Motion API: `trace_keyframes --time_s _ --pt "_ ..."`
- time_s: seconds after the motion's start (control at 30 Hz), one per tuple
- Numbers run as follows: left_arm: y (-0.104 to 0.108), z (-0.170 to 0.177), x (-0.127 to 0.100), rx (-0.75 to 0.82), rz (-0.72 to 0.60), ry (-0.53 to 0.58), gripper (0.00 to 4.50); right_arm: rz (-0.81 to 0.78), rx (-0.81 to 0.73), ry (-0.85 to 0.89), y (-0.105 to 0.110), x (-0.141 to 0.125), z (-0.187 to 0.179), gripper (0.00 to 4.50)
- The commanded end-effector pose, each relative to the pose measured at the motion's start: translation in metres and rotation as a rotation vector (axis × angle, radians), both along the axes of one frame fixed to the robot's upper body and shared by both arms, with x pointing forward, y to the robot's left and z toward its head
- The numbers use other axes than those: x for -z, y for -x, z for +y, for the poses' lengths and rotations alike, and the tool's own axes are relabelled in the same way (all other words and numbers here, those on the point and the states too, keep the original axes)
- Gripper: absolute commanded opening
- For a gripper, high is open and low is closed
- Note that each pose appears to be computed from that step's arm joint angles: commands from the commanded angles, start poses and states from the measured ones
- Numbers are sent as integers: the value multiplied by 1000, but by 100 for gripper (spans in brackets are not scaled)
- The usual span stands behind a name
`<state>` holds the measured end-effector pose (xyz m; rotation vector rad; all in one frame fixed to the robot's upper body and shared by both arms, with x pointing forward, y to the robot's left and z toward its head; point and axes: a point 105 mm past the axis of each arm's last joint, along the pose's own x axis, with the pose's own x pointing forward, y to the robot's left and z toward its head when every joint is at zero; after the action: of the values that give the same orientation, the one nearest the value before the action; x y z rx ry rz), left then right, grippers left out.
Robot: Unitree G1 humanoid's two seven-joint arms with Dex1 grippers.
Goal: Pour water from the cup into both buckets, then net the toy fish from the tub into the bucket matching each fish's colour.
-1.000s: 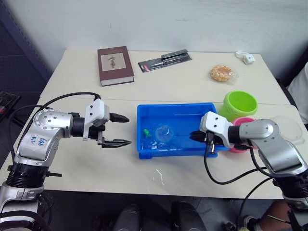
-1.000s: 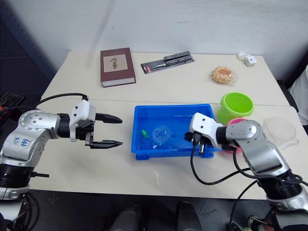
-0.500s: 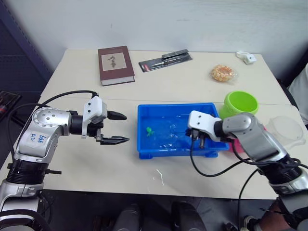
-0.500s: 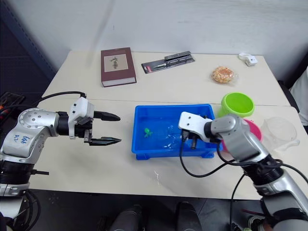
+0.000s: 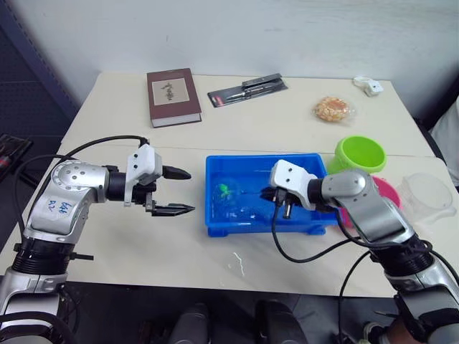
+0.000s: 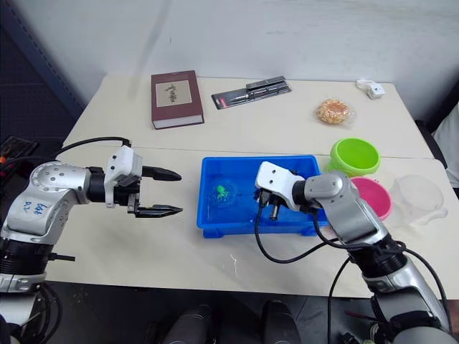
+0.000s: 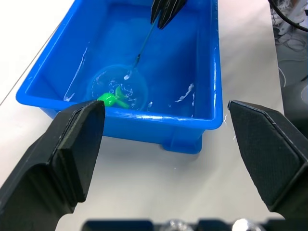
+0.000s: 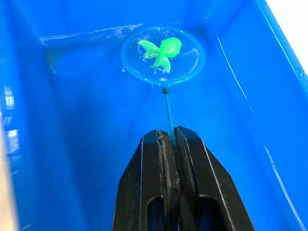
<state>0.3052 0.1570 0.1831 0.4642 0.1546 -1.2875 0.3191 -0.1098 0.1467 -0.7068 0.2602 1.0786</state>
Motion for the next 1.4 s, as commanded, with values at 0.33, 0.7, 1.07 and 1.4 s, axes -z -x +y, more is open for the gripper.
trace_keyframes --time_s 0.33,0.7,1.07,1.4 --pt "4 -35 -20 83 -101 172 439 -35 167 -206 43 -24 -60 0" --pt "-4 -73 -32 100 -123 351 439 -130 353 -352 47 -36 -110 0" --pt "-15 -90 -41 105 -131 403 439 -351 613 -270 52 -67 -205 0" --pt "-13 -102 -40 136 -153 419 439 -504 829 -92 33 -58 -258 0"
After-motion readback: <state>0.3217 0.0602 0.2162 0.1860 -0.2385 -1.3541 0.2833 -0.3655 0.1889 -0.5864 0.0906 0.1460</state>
